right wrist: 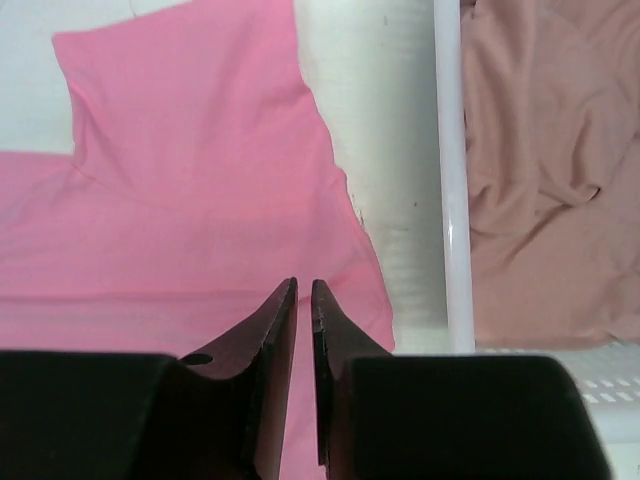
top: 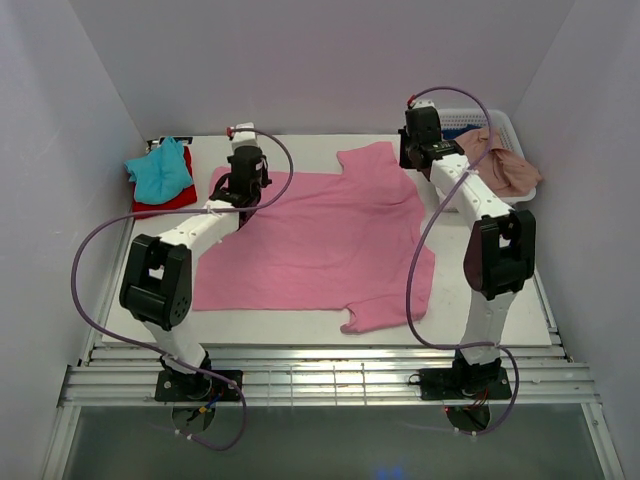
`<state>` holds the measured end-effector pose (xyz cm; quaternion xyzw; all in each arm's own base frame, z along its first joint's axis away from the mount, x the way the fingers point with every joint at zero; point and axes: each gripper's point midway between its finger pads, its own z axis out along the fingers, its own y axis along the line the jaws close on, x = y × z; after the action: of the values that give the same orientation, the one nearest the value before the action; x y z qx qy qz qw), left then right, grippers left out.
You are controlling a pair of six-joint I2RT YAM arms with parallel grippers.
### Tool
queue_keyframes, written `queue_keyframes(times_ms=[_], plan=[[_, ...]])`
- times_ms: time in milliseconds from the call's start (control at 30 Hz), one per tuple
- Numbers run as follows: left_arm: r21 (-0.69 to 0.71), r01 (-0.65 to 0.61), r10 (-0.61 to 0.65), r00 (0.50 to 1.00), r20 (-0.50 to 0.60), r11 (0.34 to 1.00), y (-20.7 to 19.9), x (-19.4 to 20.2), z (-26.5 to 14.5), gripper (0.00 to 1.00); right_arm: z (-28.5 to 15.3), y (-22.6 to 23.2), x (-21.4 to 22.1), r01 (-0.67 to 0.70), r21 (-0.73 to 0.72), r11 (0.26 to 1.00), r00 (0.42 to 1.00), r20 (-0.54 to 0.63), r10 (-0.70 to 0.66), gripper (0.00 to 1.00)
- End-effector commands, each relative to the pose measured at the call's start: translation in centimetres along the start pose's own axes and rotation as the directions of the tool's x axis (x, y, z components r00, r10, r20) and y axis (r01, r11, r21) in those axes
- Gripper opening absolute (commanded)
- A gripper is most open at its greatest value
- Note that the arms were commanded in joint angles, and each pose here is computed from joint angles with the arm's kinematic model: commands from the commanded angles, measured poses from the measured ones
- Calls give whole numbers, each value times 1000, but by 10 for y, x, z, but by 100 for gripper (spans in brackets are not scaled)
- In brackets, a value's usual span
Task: Fold and stack the t-shirts
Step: Flatten the tshirt out
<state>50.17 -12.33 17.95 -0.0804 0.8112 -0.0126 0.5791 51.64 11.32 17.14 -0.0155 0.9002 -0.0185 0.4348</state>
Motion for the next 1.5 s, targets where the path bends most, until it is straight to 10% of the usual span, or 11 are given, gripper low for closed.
queue_keyframes(times_ms=[0,167,233,367,1467], plan=[[-93,-45,49,998,38,995,16,-19,9,0,14,3,-21,17,24,1000,999,31,-18,17],[-99,-66,61,997,-51,993,34,-5,40,2,58,21,-11,28,-18,999,999,-39,-28,31],[-107,-48,41,997,-65,993,52,-8,57,37,74,33,-17,30,-58,998,999,-37,-32,55],[-123,-48,39,996,-78,991,79,-11,82,59,96,35,-24,32,-66,997,999,-18,-33,71],[-230,-147,114,982,-148,962,156,32,197,59,186,-3,17,-146,-118,982,988,-66,139,74]])
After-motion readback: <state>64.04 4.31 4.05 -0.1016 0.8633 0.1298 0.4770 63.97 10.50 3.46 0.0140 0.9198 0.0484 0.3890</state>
